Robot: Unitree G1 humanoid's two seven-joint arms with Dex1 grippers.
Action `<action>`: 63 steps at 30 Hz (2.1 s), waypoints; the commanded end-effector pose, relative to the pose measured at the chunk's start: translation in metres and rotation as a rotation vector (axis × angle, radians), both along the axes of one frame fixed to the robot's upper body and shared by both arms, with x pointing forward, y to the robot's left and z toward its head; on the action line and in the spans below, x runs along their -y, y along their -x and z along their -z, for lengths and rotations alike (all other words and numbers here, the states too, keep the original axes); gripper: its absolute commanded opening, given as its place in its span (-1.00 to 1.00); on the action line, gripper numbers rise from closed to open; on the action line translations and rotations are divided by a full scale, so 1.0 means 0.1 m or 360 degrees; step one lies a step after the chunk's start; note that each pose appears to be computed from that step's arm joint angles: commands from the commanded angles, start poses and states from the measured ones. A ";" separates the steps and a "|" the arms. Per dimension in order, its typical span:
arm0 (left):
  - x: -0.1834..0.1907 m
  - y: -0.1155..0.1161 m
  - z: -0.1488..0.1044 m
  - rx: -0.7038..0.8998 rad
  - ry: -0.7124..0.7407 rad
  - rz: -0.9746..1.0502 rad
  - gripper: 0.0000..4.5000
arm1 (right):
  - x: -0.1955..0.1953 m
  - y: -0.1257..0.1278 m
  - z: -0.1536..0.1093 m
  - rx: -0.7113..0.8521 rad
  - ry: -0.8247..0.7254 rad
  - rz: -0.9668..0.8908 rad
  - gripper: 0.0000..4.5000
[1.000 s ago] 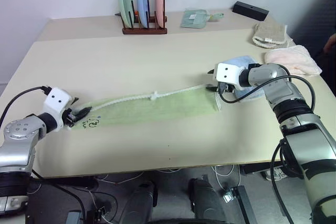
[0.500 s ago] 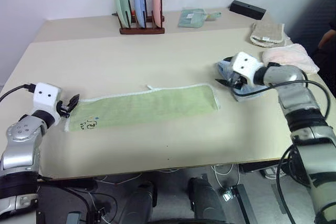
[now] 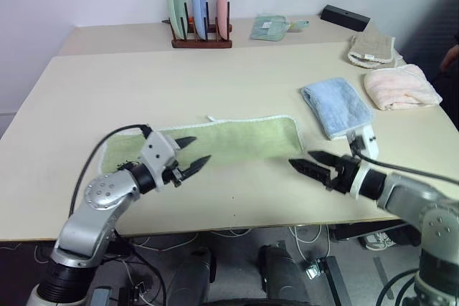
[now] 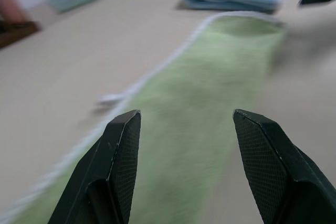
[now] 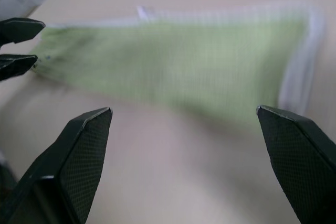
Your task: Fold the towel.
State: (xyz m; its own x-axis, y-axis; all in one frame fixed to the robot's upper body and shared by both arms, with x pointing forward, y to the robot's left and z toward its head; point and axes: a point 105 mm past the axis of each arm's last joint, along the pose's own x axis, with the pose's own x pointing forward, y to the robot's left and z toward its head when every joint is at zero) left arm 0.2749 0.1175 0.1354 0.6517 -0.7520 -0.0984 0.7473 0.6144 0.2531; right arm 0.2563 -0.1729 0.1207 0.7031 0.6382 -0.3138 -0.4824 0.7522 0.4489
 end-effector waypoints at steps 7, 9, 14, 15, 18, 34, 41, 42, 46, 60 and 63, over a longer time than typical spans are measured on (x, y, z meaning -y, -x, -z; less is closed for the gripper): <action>0.04 0.12 0.08 -0.0025 -0.0047 0.0096 0.27 | -0.05 -0.25 0.13 -0.0235 -0.0281 0.0435 0.99; -0.02 0.10 0.08 -0.0016 -0.0054 0.0056 0.27 | -0.08 -0.36 0.15 -0.0289 -0.0383 0.0500 0.99; -0.11 0.09 0.07 0.0012 -0.0080 -0.0010 0.27 | -0.07 -0.69 0.24 -0.0443 -0.0554 0.0741 0.99; -0.12 0.10 0.06 0.0016 -0.0082 -0.0020 0.27 | -0.07 -0.75 0.23 -0.0459 -0.0597 0.0783 0.99; -0.14 0.10 0.06 0.0024 -0.0084 -0.0038 0.27 | -0.06 -0.85 0.23 -0.0485 -0.0650 0.0860 0.62; -0.16 0.07 0.09 0.0044 -0.0082 -0.0081 0.27 | 0.37 -0.65 -0.49 0.0094 -0.0150 0.0794 -0.99; -0.11 -0.01 0.08 0.0069 -0.0090 -0.0053 0.27 | -0.11 -0.58 -0.76 0.0463 0.0445 0.0205 -0.99; -0.11 -0.01 0.08 0.0071 -0.0089 -0.0052 0.27 | -0.25 -0.54 -0.72 0.0511 0.0565 0.0057 -0.99; -0.09 -0.03 0.07 0.0079 -0.0090 -0.0049 0.27 | -0.60 -0.49 -0.49 0.0576 0.0789 -0.0287 -0.99; -0.04 0.03 0.09 0.0076 -0.0097 -0.0066 0.27 | -1.01 -0.65 -0.05 0.0584 0.0858 -0.0475 -0.99; -0.04 0.04 0.10 0.0070 -0.0109 -0.0064 0.27 | -1.01 -0.62 -0.10 0.0608 0.0816 -0.0483 -0.37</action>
